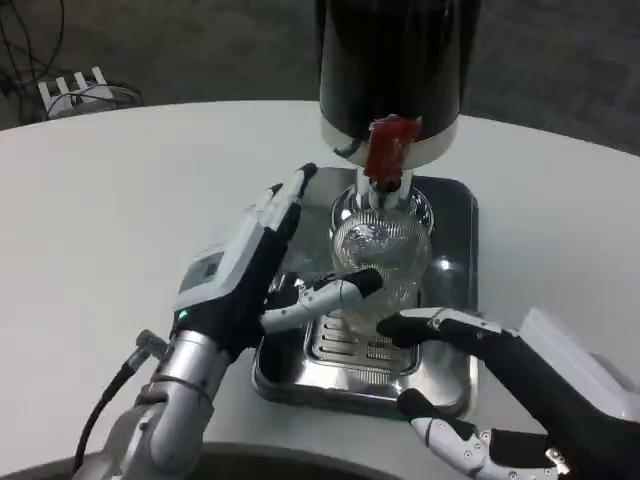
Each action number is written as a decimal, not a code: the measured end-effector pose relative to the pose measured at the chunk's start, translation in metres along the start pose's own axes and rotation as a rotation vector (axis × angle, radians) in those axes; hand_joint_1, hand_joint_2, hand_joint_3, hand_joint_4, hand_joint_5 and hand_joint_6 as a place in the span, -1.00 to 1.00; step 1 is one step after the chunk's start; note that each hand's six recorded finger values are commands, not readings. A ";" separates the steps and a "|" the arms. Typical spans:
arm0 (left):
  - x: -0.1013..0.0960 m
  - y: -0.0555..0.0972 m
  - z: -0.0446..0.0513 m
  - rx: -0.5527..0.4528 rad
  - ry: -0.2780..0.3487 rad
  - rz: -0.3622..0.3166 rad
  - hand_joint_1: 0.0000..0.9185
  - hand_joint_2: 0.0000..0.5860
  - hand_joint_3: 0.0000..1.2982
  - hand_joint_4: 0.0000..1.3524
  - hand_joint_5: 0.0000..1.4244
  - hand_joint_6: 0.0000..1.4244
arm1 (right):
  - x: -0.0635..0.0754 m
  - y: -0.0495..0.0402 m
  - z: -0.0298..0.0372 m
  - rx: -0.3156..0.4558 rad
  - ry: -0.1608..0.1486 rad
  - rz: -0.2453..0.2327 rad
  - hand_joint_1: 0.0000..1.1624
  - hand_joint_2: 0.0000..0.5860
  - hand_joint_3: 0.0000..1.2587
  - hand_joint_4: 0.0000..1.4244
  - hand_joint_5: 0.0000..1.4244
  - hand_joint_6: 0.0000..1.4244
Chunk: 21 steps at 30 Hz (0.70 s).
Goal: Grasp the cup under the faucet to collect the drink, then remove the cup.
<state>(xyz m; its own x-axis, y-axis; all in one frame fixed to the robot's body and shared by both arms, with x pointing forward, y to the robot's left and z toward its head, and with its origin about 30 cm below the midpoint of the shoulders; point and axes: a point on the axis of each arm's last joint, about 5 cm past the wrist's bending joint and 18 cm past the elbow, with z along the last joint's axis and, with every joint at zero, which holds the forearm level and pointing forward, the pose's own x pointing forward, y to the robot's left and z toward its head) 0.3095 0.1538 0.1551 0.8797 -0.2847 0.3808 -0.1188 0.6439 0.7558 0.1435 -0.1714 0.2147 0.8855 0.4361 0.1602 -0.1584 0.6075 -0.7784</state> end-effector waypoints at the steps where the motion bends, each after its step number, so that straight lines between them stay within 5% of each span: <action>1: -0.002 0.003 0.0009 -0.004 -0.005 0.007 -0.86 -1.00 -1.00 -1.00 -1.00 -0.96 | 0.000 0.0000 0.0000 0.000 0.000 -0.002 0.13 0.62 -0.54 -0.61 -0.78 -0.93; 8: -0.020 0.019 0.0072 -0.080 -0.023 0.039 -0.98 -1.00 -1.00 -1.00 -1.00 -1.00 | -0.001 0.0010 -0.0004 0.005 0.004 -0.007 0.13 0.62 -0.54 -0.61 -0.78 -0.93; 12: -0.021 0.039 0.0219 -0.144 -0.093 0.108 -1.00 -1.00 -1.00 -1.00 -0.93 -1.00 | 0.000 0.0028 0.0001 0.012 0.002 -0.011 0.13 0.62 -0.54 -0.61 -0.78 -0.93; 21: -0.029 0.072 0.0383 -0.334 -0.164 0.255 -0.99 -1.00 -0.82 -0.82 -0.68 -0.68 | 0.000 0.0033 -0.0011 0.012 0.010 -0.014 0.13 0.62 -0.54 -0.61 -0.78 -0.93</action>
<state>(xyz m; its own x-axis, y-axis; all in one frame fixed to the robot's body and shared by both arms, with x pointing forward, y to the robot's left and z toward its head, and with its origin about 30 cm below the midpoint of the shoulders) 0.2577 0.1814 0.2190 0.7536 -0.1787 0.6325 -0.1435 0.8944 0.4237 0.1430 -0.1703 0.2115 0.8920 0.4209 0.1648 -0.1513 0.6215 -0.7686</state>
